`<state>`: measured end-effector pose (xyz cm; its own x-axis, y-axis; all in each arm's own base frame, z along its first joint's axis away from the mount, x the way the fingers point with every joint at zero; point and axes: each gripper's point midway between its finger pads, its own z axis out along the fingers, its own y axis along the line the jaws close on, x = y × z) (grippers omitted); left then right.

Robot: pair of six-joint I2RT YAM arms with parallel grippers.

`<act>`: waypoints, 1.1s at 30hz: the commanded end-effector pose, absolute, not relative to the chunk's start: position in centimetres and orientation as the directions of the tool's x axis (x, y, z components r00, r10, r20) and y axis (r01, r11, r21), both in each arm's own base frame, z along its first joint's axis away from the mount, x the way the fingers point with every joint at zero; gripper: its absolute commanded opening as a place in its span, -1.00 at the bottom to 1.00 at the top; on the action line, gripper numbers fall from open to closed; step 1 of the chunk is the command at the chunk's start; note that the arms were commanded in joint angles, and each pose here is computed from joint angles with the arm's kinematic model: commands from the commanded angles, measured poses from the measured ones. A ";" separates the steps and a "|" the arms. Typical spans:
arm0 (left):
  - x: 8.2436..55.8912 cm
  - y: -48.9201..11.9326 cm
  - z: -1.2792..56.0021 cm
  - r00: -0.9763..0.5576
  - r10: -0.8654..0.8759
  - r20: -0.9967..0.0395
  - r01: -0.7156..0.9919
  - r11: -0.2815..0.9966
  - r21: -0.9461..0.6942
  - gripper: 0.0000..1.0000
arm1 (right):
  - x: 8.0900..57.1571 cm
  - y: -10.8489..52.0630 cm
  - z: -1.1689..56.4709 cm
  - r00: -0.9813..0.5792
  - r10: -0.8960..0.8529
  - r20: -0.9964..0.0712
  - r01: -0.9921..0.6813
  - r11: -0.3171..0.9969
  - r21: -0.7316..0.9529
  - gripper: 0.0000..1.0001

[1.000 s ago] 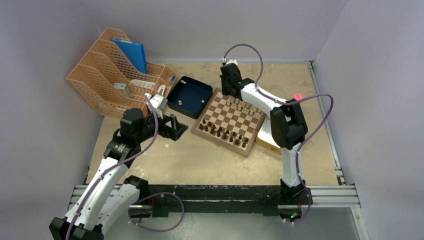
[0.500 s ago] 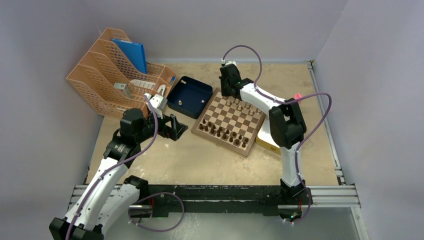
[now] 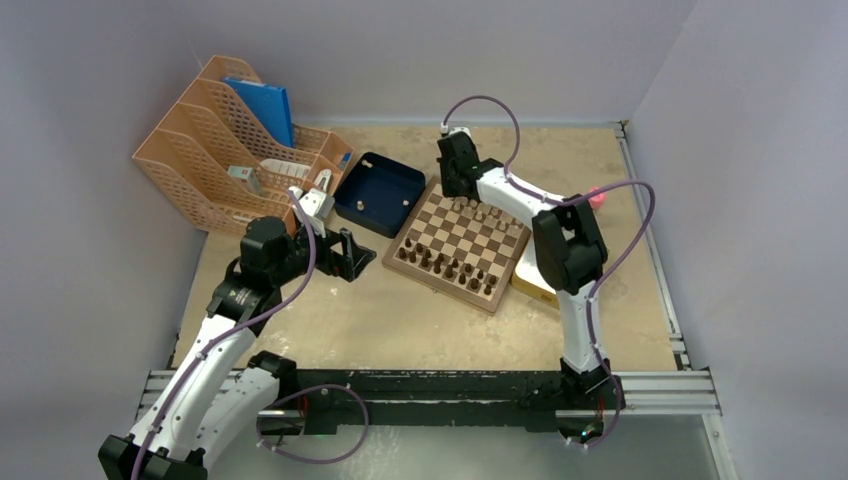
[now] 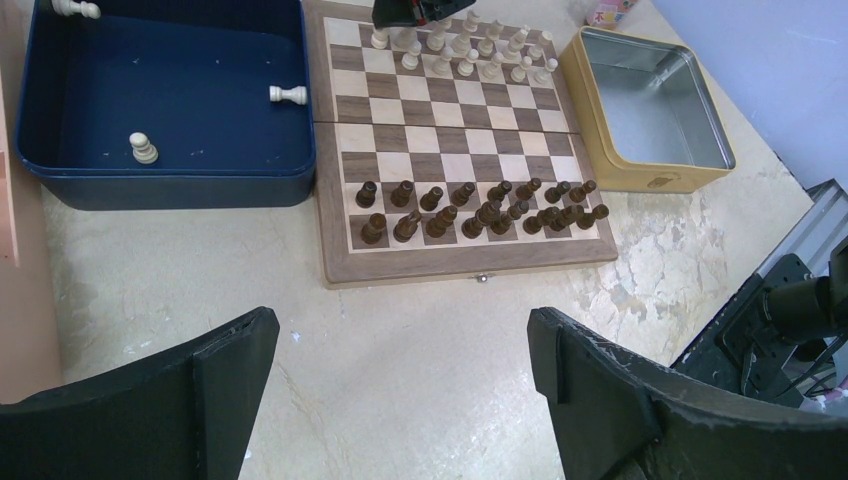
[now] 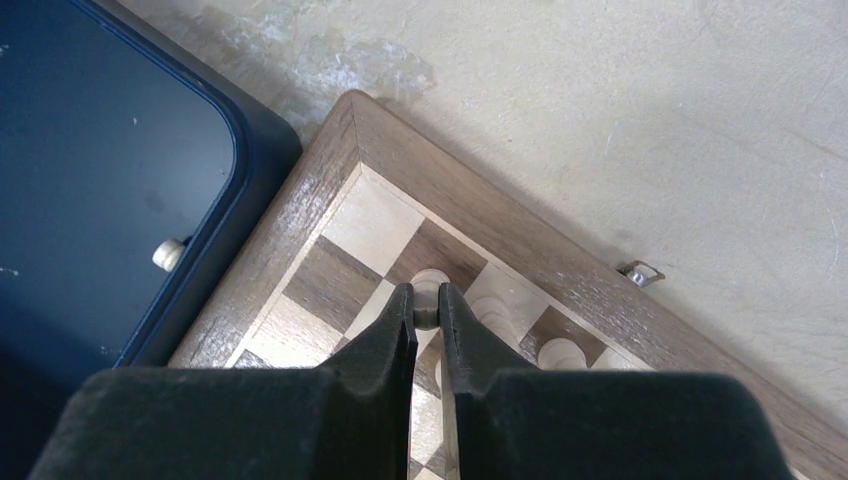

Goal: Set up the chess pieces on the board
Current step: Place the chess piece on the chessboard.

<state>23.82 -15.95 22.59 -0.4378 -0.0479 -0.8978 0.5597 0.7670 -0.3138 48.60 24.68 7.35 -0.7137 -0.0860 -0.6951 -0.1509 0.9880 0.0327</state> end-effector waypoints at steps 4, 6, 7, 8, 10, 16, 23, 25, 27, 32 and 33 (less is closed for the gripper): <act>24.1 -16.1 24.3 -0.388 -0.072 -0.919 0.572 0.763 -0.302 0.91 | 50.1 25.1 9.0 -0.686 -0.069 -0.724 -0.147 0.988 0.045 -0.75; 24.1 -16.1 24.3 -0.386 -0.073 -0.920 0.573 0.762 -0.301 0.91 | 50.2 25.2 8.8 -0.689 -0.072 -0.722 -0.147 0.988 0.043 -0.75; 24.1 -16.1 24.3 -0.386 -0.073 -0.919 0.573 0.762 -0.301 0.91 | 50.2 25.1 8.7 -0.691 -0.073 -0.719 -0.146 0.989 0.039 -0.75; 24.1 -16.1 24.3 -0.385 -0.073 -0.920 0.573 0.762 -0.301 0.91 | 50.2 25.0 8.6 -0.694 -0.074 -0.716 -0.142 0.989 0.035 -0.75; 24.1 -16.1 24.3 -0.387 -0.072 -0.919 0.572 0.764 -0.300 0.91 | 50.2 24.9 8.6 -0.695 -0.073 -0.715 -0.139 0.990 0.034 -0.73; 24.1 -16.0 24.4 -0.383 -0.074 -0.921 0.571 0.765 -0.299 0.91 | 50.2 24.7 9.1 -0.695 -0.064 -0.716 -0.122 0.992 0.030 -0.72; 24.1 -16.0 24.5 -0.381 -0.076 -0.921 0.571 0.765 -0.299 0.91 | 50.1 25.4 9.1 -0.705 -0.057 -0.707 -0.137 0.989 0.057 -0.67; 24.1 -16.0 24.4 -0.383 -0.075 -0.921 0.569 0.766 -0.299 0.91 | 50.0 25.3 8.8 -0.710 -0.058 -0.702 -0.134 0.989 0.054 -0.61; 24.1 -15.9 24.5 -0.382 -0.076 -0.921 0.568 0.767 -0.299 0.91 | 50.0 25.2 8.6 -0.712 -0.057 -0.700 -0.130 0.990 0.052 -0.60; 24.1 -15.9 24.4 -0.383 -0.076 -0.920 0.565 0.769 -0.299 0.91 | 50.1 25.4 8.8 -0.708 -0.053 -0.704 -0.135 0.989 0.061 -0.49; 24.1 -15.9 24.4 -0.383 -0.077 -0.921 0.565 0.769 -0.299 0.91 | 50.2 25.3 8.9 -0.706 -0.051 -0.707 -0.129 0.990 0.058 -0.42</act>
